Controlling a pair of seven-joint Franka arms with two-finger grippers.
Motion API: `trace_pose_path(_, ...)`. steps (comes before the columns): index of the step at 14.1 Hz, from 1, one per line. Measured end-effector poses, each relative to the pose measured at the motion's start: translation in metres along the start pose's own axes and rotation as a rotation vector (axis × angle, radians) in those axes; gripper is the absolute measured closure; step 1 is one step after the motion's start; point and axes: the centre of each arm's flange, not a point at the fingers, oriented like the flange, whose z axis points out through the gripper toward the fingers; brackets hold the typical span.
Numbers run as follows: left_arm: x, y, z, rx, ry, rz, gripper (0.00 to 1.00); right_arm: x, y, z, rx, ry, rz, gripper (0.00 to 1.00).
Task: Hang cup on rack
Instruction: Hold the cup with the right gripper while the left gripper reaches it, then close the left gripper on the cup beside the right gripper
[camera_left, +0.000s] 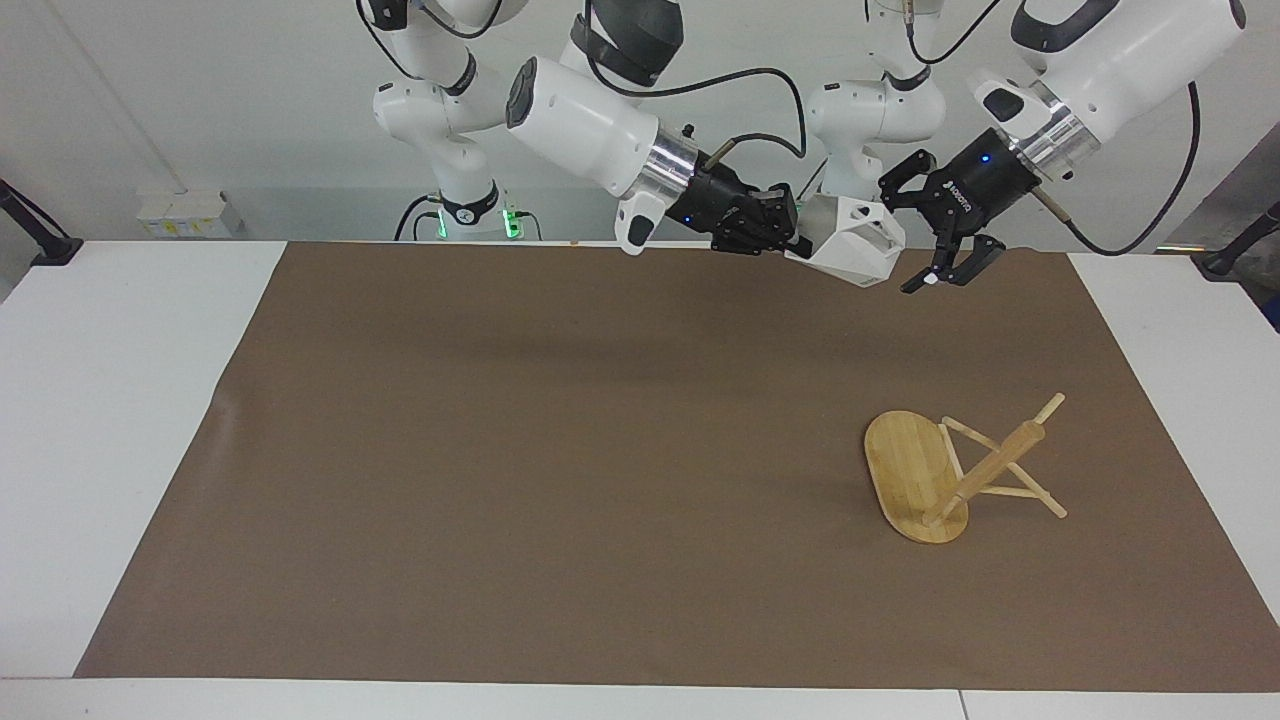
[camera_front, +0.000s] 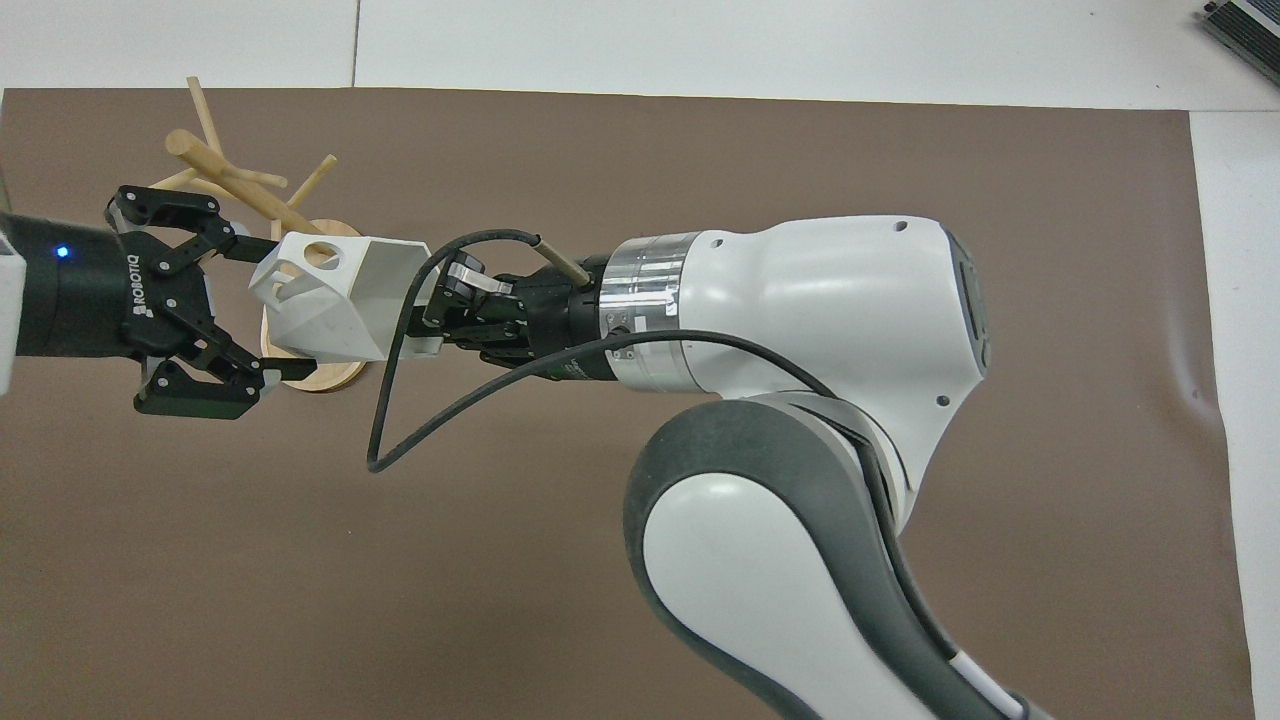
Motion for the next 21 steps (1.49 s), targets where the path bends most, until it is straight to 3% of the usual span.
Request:
trace_pose_path(11, -0.008, 0.012, 0.019, -0.017, -0.005, 0.11, 0.0, 0.001, 0.003, 0.004, -0.004, -0.005, 0.004, 0.96)
trace_pose_path(12, -0.008, 0.011, 0.017, -0.006, -0.002, 0.109, 0.07, 0.001, 0.003, 0.005, -0.006, -0.008, 0.004, 0.96)
trace_pose_path(13, -0.009, 0.009, 0.016, 0.003, 0.001, 0.111, 0.24, 0.0, 0.003, 0.004, -0.007, -0.01, 0.004, 0.96)
trace_pose_path(21, -0.01, 0.011, 0.016, -0.001, 0.001, 0.088, 0.24, 0.001, 0.003, 0.004, -0.009, -0.013, 0.005, 0.96)
